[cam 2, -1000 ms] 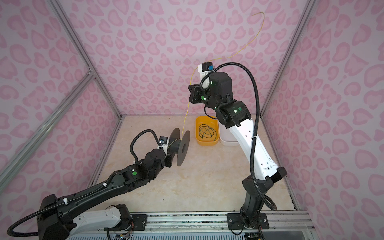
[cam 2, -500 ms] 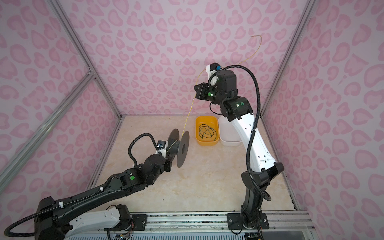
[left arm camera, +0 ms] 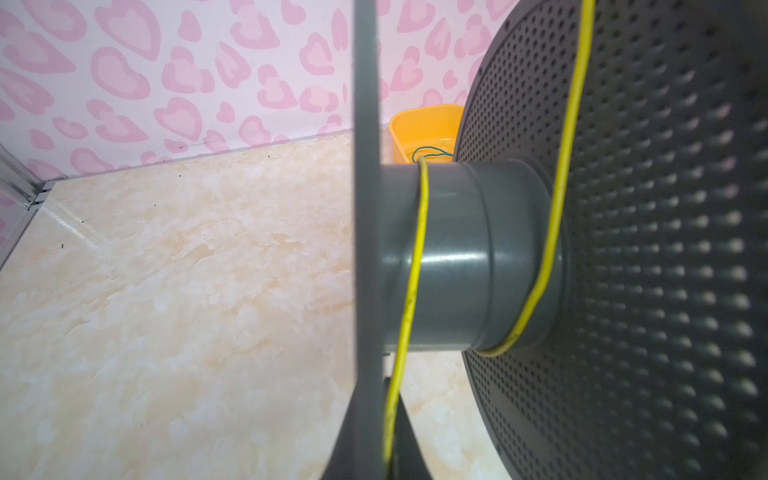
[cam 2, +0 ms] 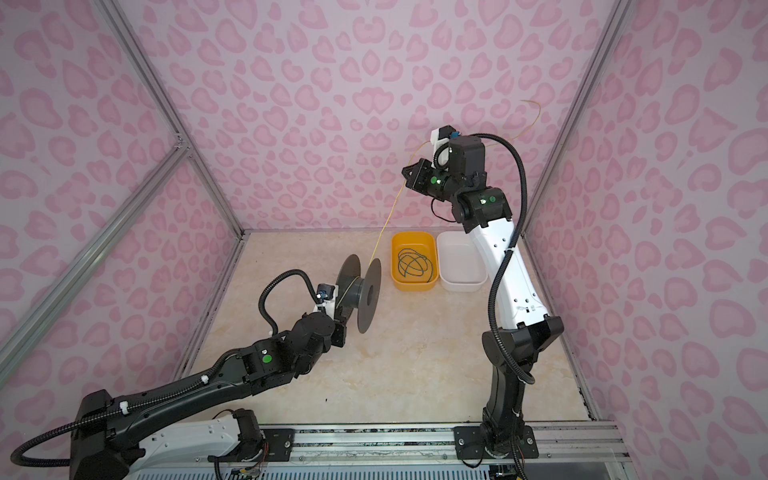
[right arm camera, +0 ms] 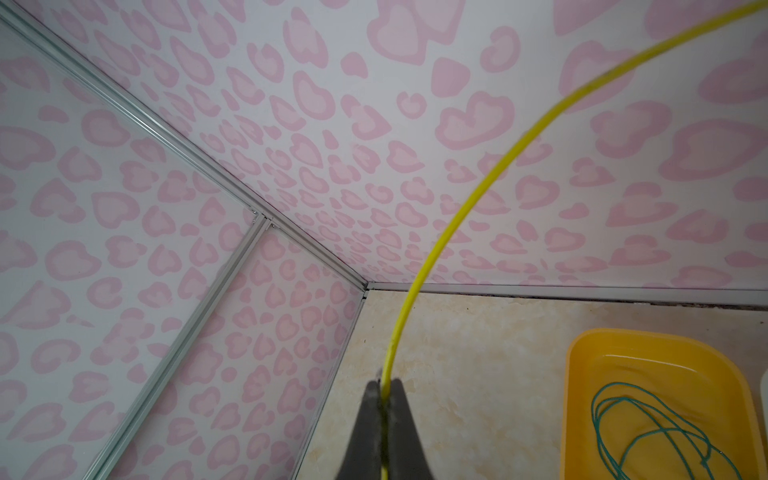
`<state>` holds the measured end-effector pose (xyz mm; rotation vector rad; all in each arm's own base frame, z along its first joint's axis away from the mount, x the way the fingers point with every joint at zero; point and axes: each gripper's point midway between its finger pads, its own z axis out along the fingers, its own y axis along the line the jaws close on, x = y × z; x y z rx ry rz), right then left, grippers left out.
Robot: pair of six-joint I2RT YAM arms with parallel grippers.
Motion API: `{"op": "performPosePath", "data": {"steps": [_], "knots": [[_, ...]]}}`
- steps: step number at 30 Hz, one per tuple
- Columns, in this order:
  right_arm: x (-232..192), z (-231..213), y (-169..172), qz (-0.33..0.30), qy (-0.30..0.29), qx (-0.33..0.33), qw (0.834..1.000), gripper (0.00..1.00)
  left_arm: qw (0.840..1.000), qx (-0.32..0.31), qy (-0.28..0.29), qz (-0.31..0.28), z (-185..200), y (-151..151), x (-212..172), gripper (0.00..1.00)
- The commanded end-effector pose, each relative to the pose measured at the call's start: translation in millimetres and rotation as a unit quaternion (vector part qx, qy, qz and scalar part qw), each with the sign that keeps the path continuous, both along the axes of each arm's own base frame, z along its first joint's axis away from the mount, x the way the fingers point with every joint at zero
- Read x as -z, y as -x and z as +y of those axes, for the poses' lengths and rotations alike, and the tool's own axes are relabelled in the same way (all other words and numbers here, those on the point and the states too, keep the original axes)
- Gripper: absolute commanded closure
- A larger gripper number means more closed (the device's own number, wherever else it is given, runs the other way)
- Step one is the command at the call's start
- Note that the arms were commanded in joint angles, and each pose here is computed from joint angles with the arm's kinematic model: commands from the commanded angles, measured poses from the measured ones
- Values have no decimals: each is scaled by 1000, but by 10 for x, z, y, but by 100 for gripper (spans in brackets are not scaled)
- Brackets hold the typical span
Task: Wrap the cables
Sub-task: 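Draw the right gripper with the yellow cable up and away from the spool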
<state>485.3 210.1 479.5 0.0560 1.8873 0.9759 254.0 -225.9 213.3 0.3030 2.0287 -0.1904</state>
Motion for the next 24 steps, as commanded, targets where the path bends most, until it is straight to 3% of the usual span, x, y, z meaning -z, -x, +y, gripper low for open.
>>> {"op": "performPosePath", "data": {"steps": [1,24], "knots": [[-904,-372,-207,-167,-65,84,980,100,984,16,-147,94,386,302,595,96],[-851,-1244,-688,-158,-102,160,969,100,984,3,-146,101,581,416,614,96]]}}
